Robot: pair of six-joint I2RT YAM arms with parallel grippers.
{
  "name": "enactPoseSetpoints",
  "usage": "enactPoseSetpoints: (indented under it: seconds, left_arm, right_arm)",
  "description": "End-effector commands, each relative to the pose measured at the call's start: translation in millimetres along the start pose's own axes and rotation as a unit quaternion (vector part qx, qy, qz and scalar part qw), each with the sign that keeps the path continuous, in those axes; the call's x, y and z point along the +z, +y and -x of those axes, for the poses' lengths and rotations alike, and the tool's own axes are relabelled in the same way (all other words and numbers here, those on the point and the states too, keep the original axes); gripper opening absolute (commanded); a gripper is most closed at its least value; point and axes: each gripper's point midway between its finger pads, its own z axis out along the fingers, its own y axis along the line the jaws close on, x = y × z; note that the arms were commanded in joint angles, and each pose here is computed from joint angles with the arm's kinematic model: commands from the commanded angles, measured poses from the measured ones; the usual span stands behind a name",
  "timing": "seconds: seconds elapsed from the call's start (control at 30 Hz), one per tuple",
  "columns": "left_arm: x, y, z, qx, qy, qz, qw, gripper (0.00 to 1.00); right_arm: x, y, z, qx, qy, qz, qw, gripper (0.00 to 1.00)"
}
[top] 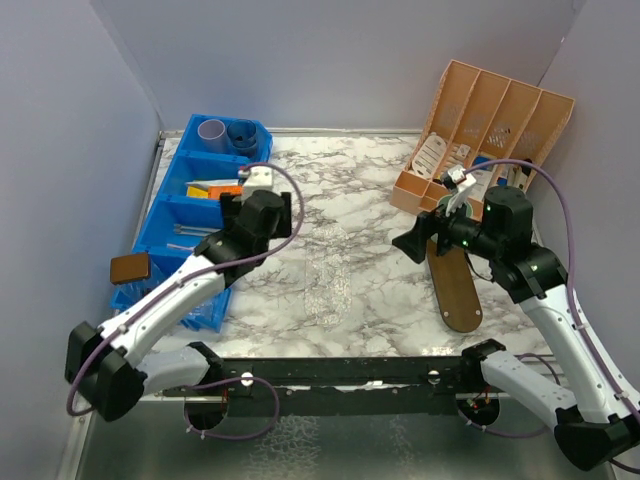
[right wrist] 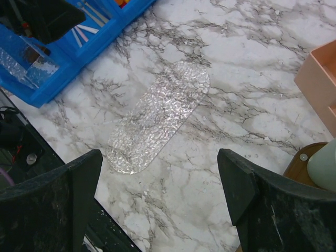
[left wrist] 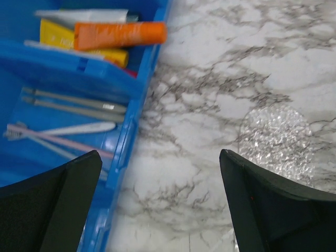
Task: Prepare toiletry sets of a toothbrush and toothpaste on the tray
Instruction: Pick up the toothpaste holder from the storage box.
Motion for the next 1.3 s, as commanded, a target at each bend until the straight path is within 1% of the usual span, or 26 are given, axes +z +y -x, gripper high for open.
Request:
enactPoseSetpoints:
  seconds: [0.0, 0.1, 0.2, 0.3, 0.43, 0.6, 0.7, 0.9, 1.1, 1.27]
  left_arm:
    - [-36, 47, -61, -0.143, 0.088, 0.068, 0.984, 0.98]
    - [-57, 86, -87, -0.201, 0.116, 0.156, 0.960, 0.98]
    - [-71, 111, -108, -0.244, 0.138, 0.222, 0.934, 0.99]
    - [-74, 125, -120, -0.262, 0.151, 0.266, 0.916, 0.98]
    - [-78, 148, -133, -0.280, 0.150, 0.332, 0.888, 0.97]
    - [-82, 167, -133, -0.305, 0.126, 0.371, 0.868, 0.92]
    - [-85, 175, -134, -0.314, 0.119, 0.384, 0.860, 0.91]
    - [-93, 183, -149, -0.330, 0.123, 0.409, 0.842, 0.88]
    - [-97, 188, -155, -0.339, 0.116, 0.417, 0.835, 0.85]
    - [-92, 186, -161, -0.346, 0.115, 0.419, 0.831, 0.79]
  right_arm:
    - [1, 1, 3, -0.009, -0.016, -0.012, 1.000, 0.93]
    - [2, 3, 3, -0.012, -0.016, -0.010, 1.000, 0.93]
    - [3, 5, 2, -0.014, -0.014, -0.010, 1.000, 0.93]
    - [3, 5, 0, -0.014, -0.015, -0.013, 1.000, 0.93]
    - [0, 3, -2, -0.016, -0.021, -0.022, 0.999, 0.93]
    - [-4, 2, -4, -0.018, -0.029, -0.028, 0.999, 0.93]
    - [-4, 2, -3, -0.019, -0.031, -0.030, 0.999, 0.93]
    - [-4, 2, -3, -0.021, -0.031, -0.031, 0.999, 0.94]
    - [-4, 1, -4, -0.022, -0.034, -0.034, 0.999, 0.94]
    - [-3, 1, -4, -0.022, -0.034, -0.034, 0.999, 0.94]
